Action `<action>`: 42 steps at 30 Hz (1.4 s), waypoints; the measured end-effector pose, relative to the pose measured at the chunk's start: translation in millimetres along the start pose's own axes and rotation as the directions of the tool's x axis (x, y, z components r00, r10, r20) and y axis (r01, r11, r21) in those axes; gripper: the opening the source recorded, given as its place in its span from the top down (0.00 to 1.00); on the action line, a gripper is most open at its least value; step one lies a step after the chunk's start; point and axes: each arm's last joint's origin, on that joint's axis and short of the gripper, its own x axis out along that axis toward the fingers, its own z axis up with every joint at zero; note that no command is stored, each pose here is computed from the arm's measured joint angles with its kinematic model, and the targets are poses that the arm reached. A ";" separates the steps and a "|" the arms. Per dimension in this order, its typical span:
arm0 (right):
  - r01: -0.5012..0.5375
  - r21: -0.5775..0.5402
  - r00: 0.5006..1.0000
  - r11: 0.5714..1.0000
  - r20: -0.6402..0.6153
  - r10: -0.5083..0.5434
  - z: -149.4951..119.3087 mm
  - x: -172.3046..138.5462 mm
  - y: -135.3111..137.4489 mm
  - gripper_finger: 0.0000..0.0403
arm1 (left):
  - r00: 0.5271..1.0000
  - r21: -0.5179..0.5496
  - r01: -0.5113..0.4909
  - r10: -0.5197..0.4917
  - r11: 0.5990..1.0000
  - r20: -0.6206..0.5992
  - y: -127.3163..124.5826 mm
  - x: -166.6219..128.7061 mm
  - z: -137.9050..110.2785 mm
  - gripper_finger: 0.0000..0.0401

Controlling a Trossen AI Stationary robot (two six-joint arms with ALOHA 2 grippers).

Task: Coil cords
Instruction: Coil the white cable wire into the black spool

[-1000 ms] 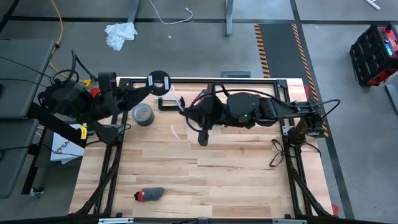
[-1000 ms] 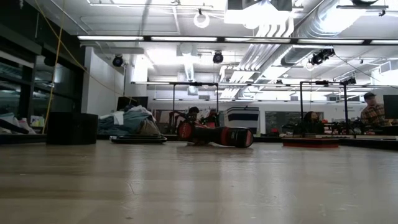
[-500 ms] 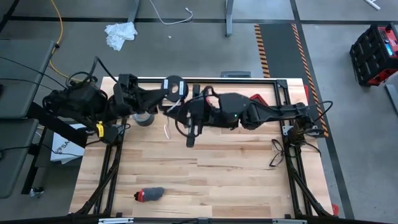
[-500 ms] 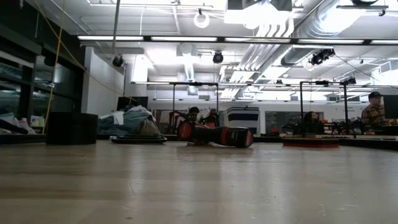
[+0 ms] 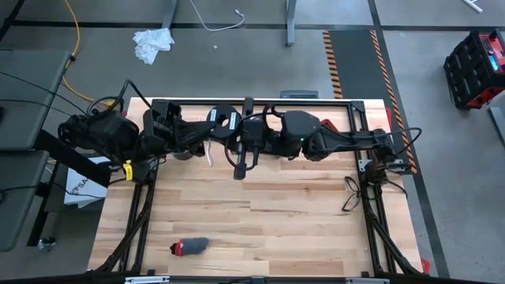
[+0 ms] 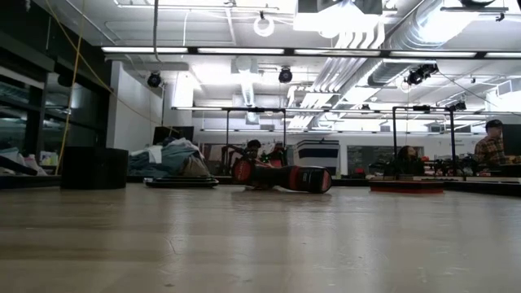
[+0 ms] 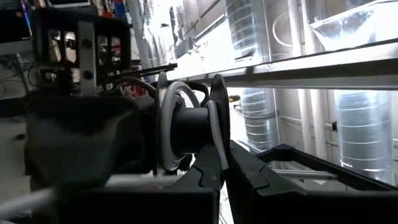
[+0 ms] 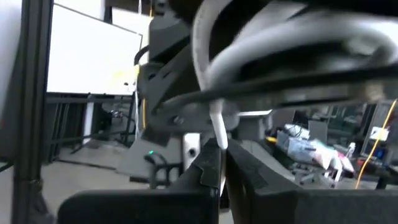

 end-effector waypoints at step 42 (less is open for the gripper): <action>0.122 -0.165 0.988 0.979 -0.075 -0.136 -26.1 12.1 -58.8 1.00 | 0.934 0.371 -0.308 0.352 0.876 -0.058 -6.8 -74.1 27.7 1.00</action>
